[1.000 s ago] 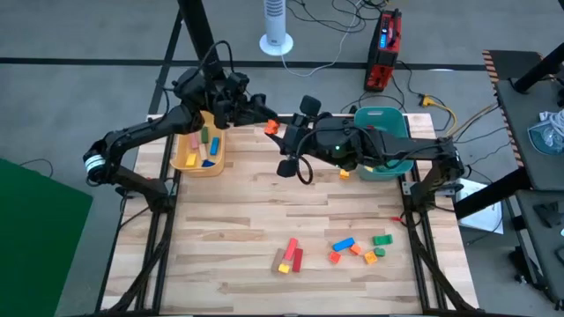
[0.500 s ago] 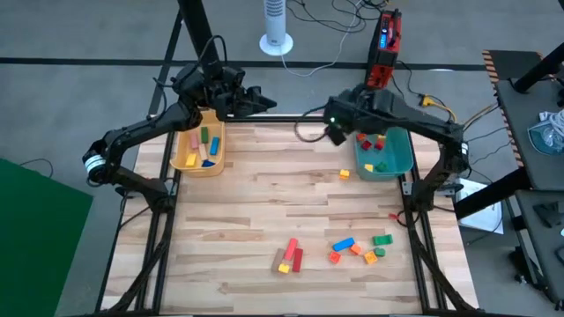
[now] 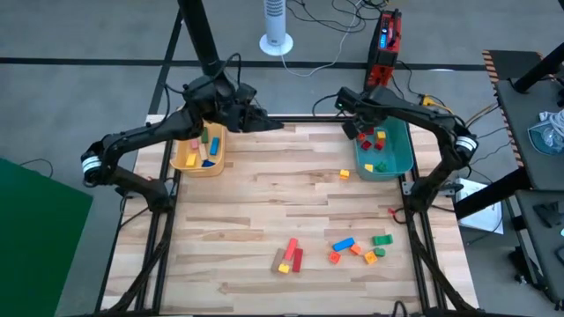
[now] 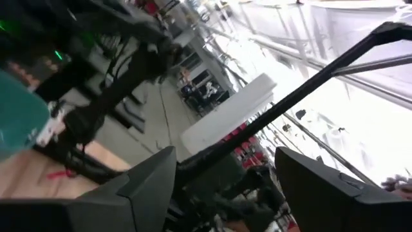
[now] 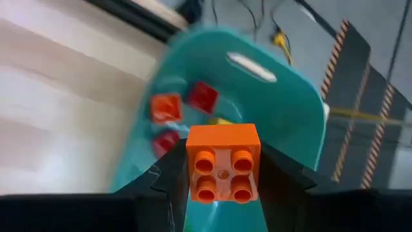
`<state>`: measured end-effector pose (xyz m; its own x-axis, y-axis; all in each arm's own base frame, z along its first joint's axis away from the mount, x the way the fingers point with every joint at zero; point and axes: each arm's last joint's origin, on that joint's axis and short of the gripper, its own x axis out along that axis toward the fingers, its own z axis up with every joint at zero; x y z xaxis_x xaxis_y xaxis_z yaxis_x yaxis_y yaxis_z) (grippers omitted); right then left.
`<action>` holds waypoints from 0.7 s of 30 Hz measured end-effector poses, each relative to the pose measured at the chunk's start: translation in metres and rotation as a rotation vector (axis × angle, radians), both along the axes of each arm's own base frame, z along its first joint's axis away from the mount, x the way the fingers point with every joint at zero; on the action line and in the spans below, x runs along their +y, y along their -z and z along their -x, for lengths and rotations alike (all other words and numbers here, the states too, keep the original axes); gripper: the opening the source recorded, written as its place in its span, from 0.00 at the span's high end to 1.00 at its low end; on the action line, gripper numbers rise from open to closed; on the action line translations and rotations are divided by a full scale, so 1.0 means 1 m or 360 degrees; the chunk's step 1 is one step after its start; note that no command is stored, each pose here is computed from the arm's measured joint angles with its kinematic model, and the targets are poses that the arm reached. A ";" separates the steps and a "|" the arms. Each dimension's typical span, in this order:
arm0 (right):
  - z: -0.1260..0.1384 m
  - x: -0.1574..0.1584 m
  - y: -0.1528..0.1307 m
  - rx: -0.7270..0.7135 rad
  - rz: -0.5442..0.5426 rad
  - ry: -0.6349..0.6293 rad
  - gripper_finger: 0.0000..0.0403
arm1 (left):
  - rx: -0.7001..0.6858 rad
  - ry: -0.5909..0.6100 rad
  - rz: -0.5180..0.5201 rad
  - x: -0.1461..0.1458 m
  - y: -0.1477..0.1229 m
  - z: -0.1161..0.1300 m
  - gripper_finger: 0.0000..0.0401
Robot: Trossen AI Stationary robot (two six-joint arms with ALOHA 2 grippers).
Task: Sort blocks by size
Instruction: Put the orange game piece into the blue bin, then put the yellow game piece into the blue bin
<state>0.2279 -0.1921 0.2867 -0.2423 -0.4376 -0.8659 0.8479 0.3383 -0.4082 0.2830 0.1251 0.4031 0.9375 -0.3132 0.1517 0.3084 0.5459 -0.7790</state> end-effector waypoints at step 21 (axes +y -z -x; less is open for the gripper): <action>0.032 0.004 0.028 -0.0226 -0.0271 0.0030 0.34 | 0.0988 -0.0447 -0.0009 -0.045 0.031 0.047 0.37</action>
<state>0.1958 -0.1879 0.2582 -0.1193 -0.2789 -0.9529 0.8995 0.3758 -0.2227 0.2358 0.0802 0.3725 0.8961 -0.0445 -0.4416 -0.3488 0.5447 -0.7627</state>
